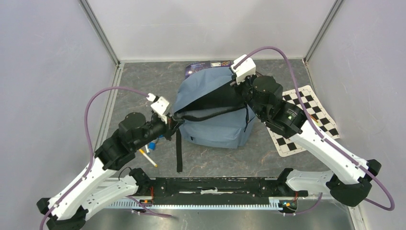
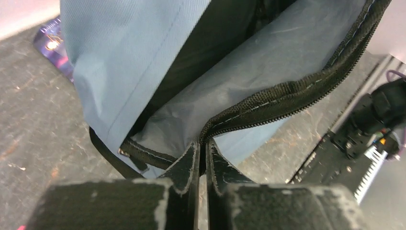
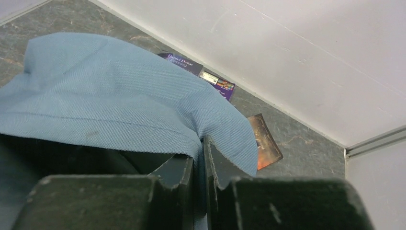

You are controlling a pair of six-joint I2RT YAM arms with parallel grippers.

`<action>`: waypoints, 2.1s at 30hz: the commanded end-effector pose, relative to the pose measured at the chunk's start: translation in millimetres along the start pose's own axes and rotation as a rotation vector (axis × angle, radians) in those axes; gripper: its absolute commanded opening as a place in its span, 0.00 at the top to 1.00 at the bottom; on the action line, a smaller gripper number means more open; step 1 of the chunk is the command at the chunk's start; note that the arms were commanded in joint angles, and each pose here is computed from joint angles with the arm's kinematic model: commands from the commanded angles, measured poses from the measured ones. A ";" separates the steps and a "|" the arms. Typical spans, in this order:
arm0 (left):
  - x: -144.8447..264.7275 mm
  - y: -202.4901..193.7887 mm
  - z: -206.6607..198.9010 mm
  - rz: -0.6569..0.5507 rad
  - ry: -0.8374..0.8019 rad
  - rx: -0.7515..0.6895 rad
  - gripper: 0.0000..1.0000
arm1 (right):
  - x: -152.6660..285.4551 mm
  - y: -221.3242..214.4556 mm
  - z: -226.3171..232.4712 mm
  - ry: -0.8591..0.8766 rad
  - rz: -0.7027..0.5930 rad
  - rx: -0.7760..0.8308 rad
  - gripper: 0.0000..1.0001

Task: Pack the student bag
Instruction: Unzip the student bag at the center of the board.

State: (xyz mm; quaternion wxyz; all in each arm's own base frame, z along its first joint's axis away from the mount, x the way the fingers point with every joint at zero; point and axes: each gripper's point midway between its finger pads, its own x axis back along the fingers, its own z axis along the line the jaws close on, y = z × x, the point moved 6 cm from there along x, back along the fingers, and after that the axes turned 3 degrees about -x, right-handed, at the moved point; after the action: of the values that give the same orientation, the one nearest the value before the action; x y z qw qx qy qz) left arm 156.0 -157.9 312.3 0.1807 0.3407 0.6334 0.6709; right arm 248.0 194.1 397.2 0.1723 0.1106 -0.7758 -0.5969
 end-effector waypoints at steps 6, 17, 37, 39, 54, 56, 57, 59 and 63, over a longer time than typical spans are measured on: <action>55.8 -20.2 -41.3 0.146 -0.318 0.151 0.66 | 0.3 27.4 -7.9 -0.046 -0.083 -0.080 0.85; 62.4 74.4 -51.0 -0.093 -0.369 0.218 0.10 | 4.1 24.6 -1.4 0.026 -0.093 -0.071 0.82; -50.3 87.5 -85.1 -0.072 -0.334 -0.106 0.31 | 5.5 23.4 -5.0 0.001 -0.081 -0.066 0.81; -48.8 72.4 -93.2 -0.049 -0.349 -0.148 0.64 | 3.3 23.3 -6.5 -0.023 -0.074 -0.068 0.83; -37.8 -151.7 -175.3 0.435 -0.440 -0.202 0.98 | -18.4 20.5 -12.5 -0.193 -0.077 -0.117 0.99; -43.1 -168.4 -178.8 0.483 -0.403 -0.236 0.98 | -19.2 21.2 -11.1 -0.185 -0.082 -0.121 0.99; -46.4 -173.2 -178.4 0.493 -0.376 -0.250 0.98 | -19.5 20.9 -10.2 -0.180 -0.083 -0.122 0.99; -51.9 -179.2 -178.0 0.496 -0.338 -0.260 0.98 | -19.2 21.1 -10.0 -0.176 -0.086 -0.125 0.99; -55.8 -175.6 -176.9 0.466 -0.302 -0.247 0.87 | -16.0 20.7 -11.0 -0.169 -0.090 -0.123 0.99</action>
State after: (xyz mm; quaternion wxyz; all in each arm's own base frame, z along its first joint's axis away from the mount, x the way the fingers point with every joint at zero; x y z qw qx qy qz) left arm 49.6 -305.5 144.7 0.1841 0.5377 0.4091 0.7139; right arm 266.0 200.9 393.7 0.1284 0.0663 -0.7660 -0.6264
